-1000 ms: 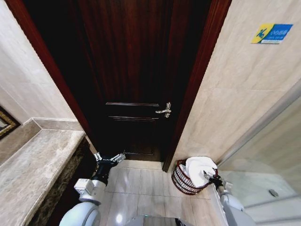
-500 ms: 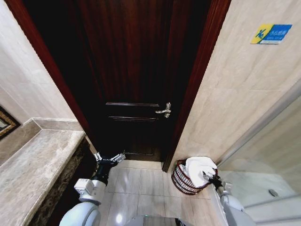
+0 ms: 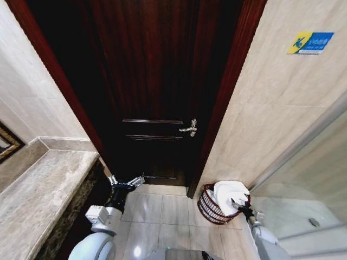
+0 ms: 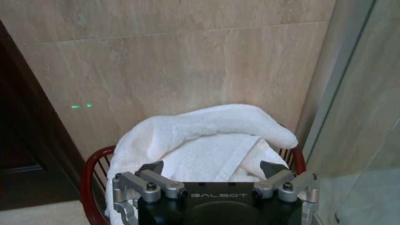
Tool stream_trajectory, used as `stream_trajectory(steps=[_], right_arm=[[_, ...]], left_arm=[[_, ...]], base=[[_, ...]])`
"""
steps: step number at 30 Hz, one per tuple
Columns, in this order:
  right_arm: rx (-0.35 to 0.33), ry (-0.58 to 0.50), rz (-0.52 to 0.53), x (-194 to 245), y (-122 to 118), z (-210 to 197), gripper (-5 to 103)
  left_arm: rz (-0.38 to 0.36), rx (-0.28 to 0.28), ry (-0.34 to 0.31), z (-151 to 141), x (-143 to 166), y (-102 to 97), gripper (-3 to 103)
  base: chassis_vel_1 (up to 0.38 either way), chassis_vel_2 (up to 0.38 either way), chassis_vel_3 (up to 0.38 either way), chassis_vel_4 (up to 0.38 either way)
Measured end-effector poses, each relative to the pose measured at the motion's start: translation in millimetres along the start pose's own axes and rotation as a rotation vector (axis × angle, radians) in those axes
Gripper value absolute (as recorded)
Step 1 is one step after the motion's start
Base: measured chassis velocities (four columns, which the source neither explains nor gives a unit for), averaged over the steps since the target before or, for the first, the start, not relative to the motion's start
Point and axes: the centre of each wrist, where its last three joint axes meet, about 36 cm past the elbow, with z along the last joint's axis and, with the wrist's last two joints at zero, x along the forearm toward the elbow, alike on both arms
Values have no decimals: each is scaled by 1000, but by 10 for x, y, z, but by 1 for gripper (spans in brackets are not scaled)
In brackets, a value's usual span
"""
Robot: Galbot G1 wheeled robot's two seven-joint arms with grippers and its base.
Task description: Discard the used towel into the hamper.
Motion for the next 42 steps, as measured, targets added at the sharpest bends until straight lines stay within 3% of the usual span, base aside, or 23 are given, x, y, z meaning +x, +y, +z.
stream_trajectory(steps=[23, 31, 42], right_arm=[[-14, -6, -14, 44, -22, -1, 100], [18, 97, -1, 253, -18, 152, 100], [-63, 162, 1, -39, -55, 251, 100]], left_arm=[[0, 0, 0, 0, 0, 0, 100], [0, 0, 0, 0, 0, 0, 100], [0, 0, 0, 0, 0, 0, 100]], base=[[-39, 38, 38, -41], [-102, 121, 116, -107], [4, -29, -13, 7]])
